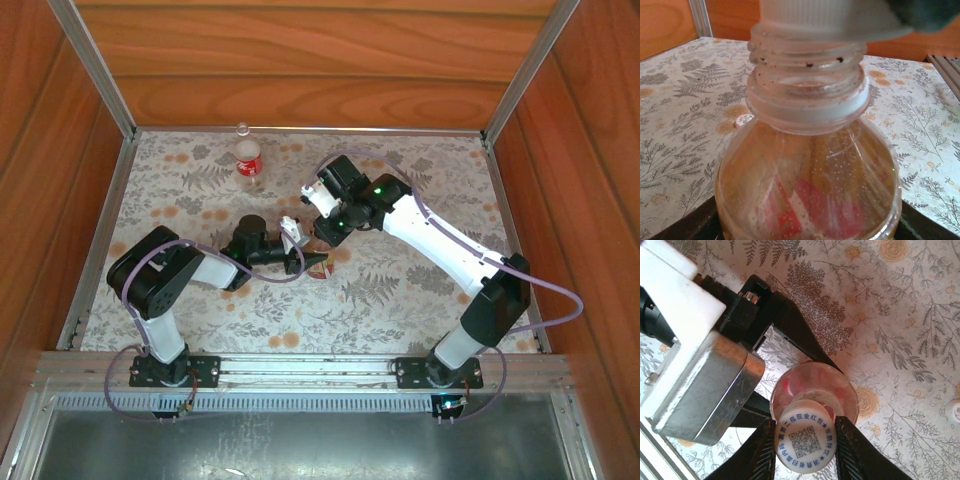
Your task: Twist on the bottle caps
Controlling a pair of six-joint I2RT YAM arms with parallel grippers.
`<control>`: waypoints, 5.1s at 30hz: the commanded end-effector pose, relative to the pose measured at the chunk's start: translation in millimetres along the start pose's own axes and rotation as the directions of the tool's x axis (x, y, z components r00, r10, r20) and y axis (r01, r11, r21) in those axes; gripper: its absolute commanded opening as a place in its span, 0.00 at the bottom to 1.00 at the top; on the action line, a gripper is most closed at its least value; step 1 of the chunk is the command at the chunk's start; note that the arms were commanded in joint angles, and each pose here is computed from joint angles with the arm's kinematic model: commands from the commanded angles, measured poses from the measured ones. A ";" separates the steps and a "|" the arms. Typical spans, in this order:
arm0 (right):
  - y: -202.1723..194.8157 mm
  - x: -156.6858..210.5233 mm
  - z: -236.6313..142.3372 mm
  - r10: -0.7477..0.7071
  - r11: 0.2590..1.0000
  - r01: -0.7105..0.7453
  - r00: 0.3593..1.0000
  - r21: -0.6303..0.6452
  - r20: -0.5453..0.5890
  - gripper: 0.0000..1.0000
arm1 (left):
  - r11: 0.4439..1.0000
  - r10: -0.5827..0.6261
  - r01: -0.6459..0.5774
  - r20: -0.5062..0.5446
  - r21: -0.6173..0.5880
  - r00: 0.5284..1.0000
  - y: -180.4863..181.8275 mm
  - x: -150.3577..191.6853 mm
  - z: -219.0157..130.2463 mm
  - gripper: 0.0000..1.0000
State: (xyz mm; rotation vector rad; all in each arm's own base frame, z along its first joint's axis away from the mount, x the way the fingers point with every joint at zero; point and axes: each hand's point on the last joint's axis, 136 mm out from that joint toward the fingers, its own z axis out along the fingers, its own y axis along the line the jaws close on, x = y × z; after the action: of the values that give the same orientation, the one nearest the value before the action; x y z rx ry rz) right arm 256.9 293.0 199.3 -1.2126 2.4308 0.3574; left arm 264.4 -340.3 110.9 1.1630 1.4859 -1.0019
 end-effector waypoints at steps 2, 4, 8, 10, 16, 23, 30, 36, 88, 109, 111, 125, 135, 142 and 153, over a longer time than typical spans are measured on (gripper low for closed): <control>-3.3 4.8 7.9 -0.009 1.000 0.010 0.999 0.027 -0.040 0.31 | 0.998 -0.068 0.068 -0.073 0.003 0.995 -5.1 26.8 -0.5 0.59; -4.6 4.8 7.9 -0.009 0.999 0.011 0.999 0.035 -0.040 0.31 | 0.998 -0.067 0.068 -0.072 0.003 0.995 -4.9 26.2 -0.5 0.59; -6.7 5.7 10.5 -0.014 0.999 0.017 0.999 0.045 -0.048 0.31 | 0.997 -0.071 0.071 -0.074 0.004 0.995 -5.4 27.4 -0.4 0.59; -6.4 5.1 12.2 -0.016 0.999 0.018 0.999 0.041 -0.051 0.31 | 0.997 -0.070 0.071 -0.074 0.005 0.995 -5.3 27.1 -0.1 0.59; -2.3 3.9 11.4 -0.017 1.000 0.018 0.998 0.017 -0.052 0.32 | 0.997 -0.072 0.073 -0.074 0.004 0.995 -4.7 27.1 0.0 0.59; -5.2 6.4 10.2 -0.015 0.999 0.017 0.998 0.035 -0.064 0.33 | 0.997 -0.075 0.076 -0.073 0.004 0.994 -5.1 26.7 0.1 0.59; -8.3 9.2 4.8 -0.008 0.998 0.012 0.998 0.057 -0.068 0.34 | 0.997 -0.076 0.077 -0.075 0.003 0.994 -4.6 27.9 0.6 0.59; -9.8 6.9 6.6 -0.006 0.998 0.010 0.998 0.065 -0.065 0.35 | 0.997 -0.076 0.076 -0.074 0.004 0.994 -5.1 27.4 -0.1 0.59; -27.5 -9.9 -68.4 0.357 0.933 -0.328 0.809 -0.146 0.466 0.95 | 0.990 -0.135 0.137 -0.063 0.020 0.989 -3.9 22.0 5.9 0.59; -28.7 -5.2 -18.6 0.418 0.908 -0.390 0.867 -0.154 0.272 0.59 | 0.993 -0.109 0.112 -0.066 0.049 0.992 -8.6 24.0 5.5 0.58; -30.9 -4.9 -16.4 0.425 0.905 -0.399 0.866 -0.146 0.266 0.57 | 0.993 -0.107 0.111 -0.068 0.050 0.992 -9.4 24.9 5.3 0.58; -34.4 0.9 -6.0 0.432 0.902 -0.416 0.875 -0.118 0.217 0.52 | 0.992 -0.105 0.110 -0.070 0.061 0.992 -10.8 25.8 6.5 0.58; -34.9 4.3 -2.1 0.438 0.899 -0.423 0.876 -0.114 0.202 0.51 | 0.992 -0.106 0.111 -0.072 0.064 0.992 -11.6 27.1 6.0 0.58; -34.3 10.1 -6.4 0.445 0.896 -0.431 0.869 -0.109 0.216 0.49 | 0.992 -0.107 0.112 -0.073 0.062 0.992 -10.6 27.4 6.8 0.58; -29.9 15.5 -2.6 0.453 0.891 -0.435 0.870 -0.127 0.195 0.49 | 0.991 -0.111 0.116 -0.074 0.061 0.991 -9.8 28.2 7.9 0.58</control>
State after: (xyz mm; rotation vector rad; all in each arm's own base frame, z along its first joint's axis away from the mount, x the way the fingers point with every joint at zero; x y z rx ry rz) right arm 276.6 266.2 198.6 -0.5924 2.4626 0.6792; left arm 265.5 -346.1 111.1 1.1528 1.4914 -1.0558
